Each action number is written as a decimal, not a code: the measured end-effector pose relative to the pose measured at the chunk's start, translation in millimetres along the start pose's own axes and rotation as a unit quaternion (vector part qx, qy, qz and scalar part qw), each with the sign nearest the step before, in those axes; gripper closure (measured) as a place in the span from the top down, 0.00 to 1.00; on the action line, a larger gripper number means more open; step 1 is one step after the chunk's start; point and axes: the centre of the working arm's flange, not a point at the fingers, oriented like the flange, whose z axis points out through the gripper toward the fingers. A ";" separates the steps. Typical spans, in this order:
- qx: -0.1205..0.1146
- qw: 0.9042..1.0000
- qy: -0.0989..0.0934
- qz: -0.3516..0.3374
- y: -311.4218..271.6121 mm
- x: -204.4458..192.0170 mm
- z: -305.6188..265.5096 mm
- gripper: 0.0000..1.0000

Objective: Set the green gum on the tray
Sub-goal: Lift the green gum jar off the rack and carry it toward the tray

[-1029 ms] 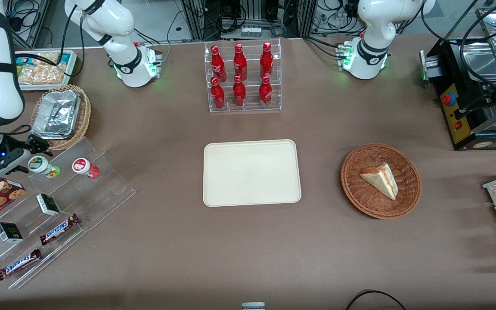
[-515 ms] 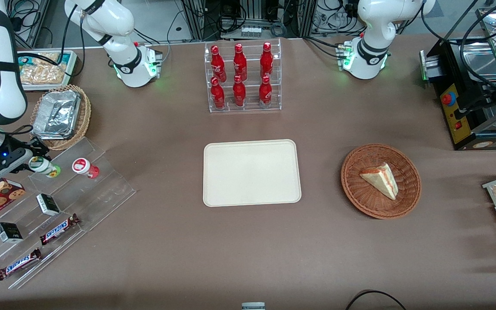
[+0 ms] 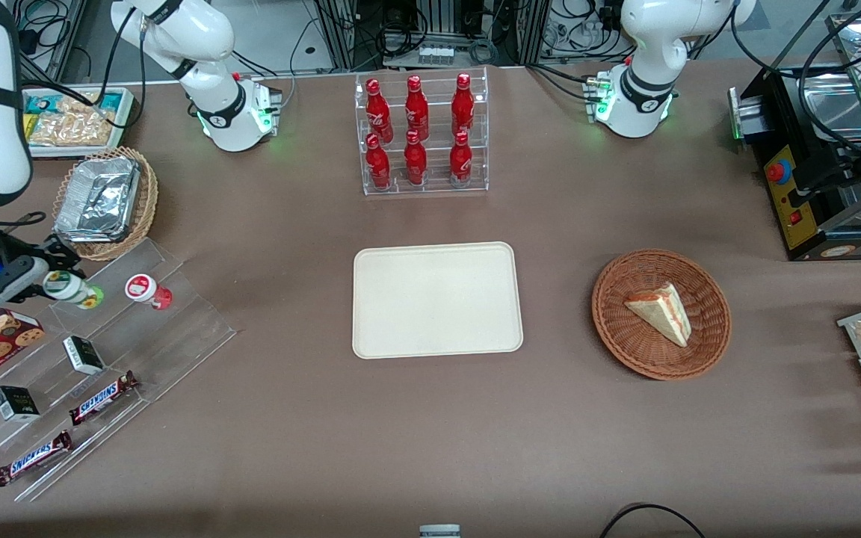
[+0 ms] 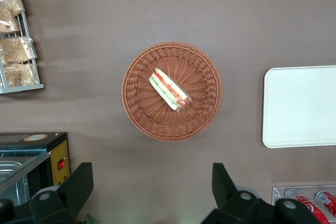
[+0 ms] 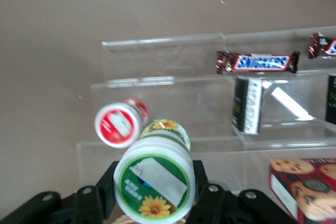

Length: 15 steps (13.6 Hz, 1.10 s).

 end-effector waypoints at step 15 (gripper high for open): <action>0.002 0.975 -0.037 0.219 -256.3 194.6 61.1 0.59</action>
